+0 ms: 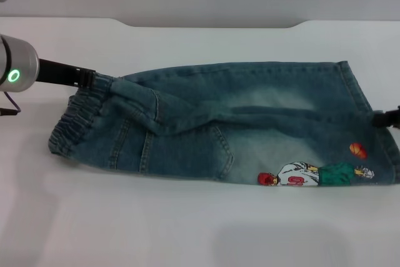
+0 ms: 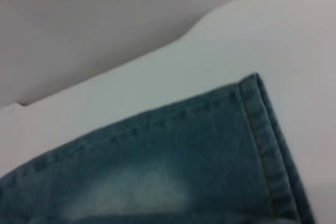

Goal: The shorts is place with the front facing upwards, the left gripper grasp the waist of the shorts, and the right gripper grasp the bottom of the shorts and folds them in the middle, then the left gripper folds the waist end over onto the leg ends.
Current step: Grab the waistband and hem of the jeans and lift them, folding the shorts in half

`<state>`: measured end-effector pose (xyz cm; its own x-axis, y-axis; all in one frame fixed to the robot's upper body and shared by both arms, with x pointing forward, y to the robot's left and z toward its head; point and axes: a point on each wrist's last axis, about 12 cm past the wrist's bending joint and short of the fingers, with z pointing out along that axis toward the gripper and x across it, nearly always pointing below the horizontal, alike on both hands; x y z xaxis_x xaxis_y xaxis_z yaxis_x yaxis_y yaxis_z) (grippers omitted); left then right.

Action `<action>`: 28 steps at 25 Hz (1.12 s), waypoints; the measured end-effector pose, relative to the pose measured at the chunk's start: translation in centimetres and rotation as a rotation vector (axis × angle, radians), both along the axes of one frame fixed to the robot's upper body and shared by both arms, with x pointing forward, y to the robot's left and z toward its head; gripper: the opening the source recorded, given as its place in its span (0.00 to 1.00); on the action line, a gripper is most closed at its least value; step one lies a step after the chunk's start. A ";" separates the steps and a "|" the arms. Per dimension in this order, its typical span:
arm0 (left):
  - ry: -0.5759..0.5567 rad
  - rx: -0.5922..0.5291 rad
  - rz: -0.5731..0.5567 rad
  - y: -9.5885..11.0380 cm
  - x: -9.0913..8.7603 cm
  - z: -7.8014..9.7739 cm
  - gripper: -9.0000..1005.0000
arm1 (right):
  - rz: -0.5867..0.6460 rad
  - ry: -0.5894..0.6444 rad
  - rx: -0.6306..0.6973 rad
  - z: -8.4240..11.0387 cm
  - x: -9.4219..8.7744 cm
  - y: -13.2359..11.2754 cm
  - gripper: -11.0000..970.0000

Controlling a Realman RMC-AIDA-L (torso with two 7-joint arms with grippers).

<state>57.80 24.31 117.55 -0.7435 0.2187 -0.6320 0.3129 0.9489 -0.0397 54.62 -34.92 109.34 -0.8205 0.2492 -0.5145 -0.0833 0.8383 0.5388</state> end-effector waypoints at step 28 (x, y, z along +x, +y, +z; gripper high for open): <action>-0.057 -0.026 0.021 0.3 0.4 0.3 0.05 | -0.044 -0.214 -0.092 7.3 1.3 -2.0 0.01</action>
<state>58.24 24.59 117.87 -0.7107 0.1865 -0.6783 0.2952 0.9543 -0.0469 55.87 -36.96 116.61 -0.6798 0.2260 -0.6977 -0.1499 0.8884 0.4339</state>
